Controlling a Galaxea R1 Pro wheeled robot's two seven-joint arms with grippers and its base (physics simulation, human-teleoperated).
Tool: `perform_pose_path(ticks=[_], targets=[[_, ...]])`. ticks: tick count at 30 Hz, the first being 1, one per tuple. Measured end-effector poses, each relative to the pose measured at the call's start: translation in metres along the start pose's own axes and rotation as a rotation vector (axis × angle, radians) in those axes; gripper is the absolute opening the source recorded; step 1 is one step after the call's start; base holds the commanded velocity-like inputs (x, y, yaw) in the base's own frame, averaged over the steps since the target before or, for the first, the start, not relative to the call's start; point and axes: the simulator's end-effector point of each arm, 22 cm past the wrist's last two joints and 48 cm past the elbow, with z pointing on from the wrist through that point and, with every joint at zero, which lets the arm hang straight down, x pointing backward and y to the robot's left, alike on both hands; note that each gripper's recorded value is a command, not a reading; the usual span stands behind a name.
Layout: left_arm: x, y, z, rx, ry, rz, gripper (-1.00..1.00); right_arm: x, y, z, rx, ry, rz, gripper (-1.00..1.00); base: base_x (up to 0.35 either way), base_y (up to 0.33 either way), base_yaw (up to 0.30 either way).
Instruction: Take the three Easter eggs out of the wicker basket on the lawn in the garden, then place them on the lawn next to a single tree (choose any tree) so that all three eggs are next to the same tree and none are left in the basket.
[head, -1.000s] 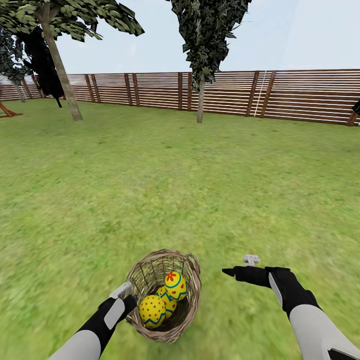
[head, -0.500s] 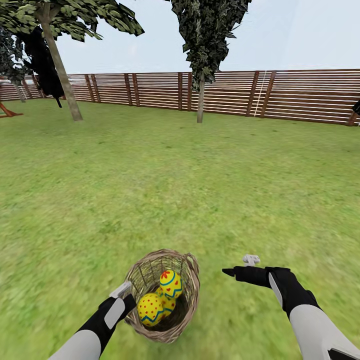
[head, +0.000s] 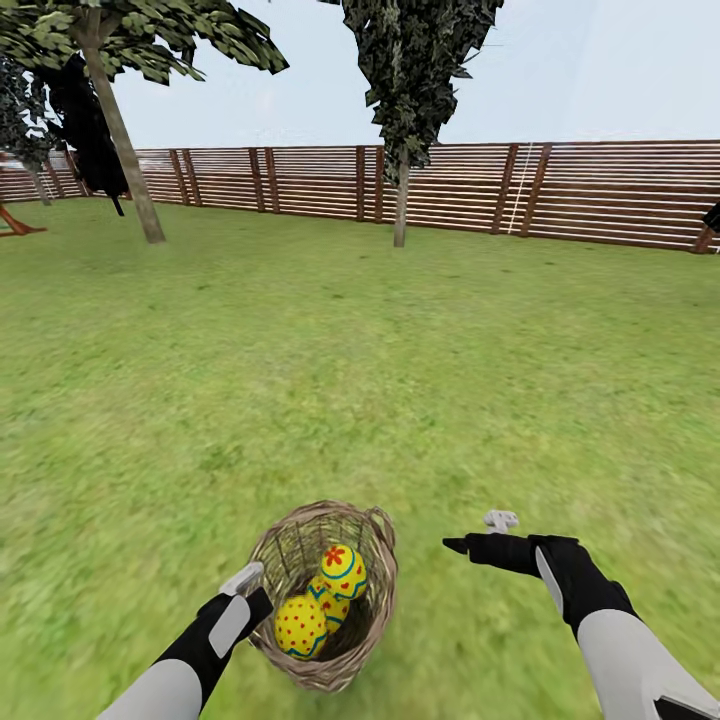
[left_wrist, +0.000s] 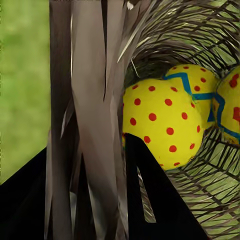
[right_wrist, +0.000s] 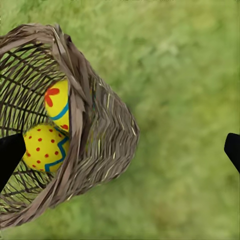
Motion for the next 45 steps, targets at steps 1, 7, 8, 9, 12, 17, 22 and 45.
perform_pose_path(ticks=[1, 7, 8, 9, 12, 17, 22, 45], targets=[[-0.001, 0.000, -0.002, -0.001, 0.001, 0.003, -1.00, -0.001, 0.001, -0.001, 0.000, 0.000, 0.000, 1.00, 0.000, 0.000, 0.000], [-0.006, -0.003, -0.012, -0.001, 0.001, 0.002, -1.00, -0.009, 0.006, -0.009, 0.000, 0.001, 0.000, 1.00, 0.000, 0.000, 0.000], [-0.006, -0.004, -0.014, -0.001, 0.002, 0.001, -1.00, -0.009, 0.007, -0.010, -0.001, 0.002, 0.001, 1.00, 0.000, 0.000, 0.000], [-0.007, -0.004, -0.016, -0.001, 0.001, 0.000, -1.00, -0.011, 0.008, -0.011, -0.001, 0.002, 0.001, 1.00, 0.000, 0.000, 0.000], [-0.009, -0.006, -0.021, -0.001, 0.002, 0.001, -1.00, -0.014, 0.011, -0.015, -0.001, 0.003, 0.001, 1.00, 0.000, 0.000, 0.000], [-0.011, -0.007, -0.029, -0.003, 0.007, 0.002, -1.00, -0.022, 0.014, -0.021, 0.003, -0.013, -0.025, 1.00, 0.000, 0.000, 0.000], [-0.015, -0.009, -0.038, -0.004, 0.007, 0.003, -1.00, -0.033, 0.019, -0.027, 0.002, -0.038, -0.049, 1.00, 0.000, 0.000, 0.000], [-0.034, -0.016, -0.075, -0.008, 0.004, 0.002, -1.00, -0.084, 0.010, -0.065, 0.108, -0.129, -0.123, 1.00, 0.000, 0.000, 0.028]])
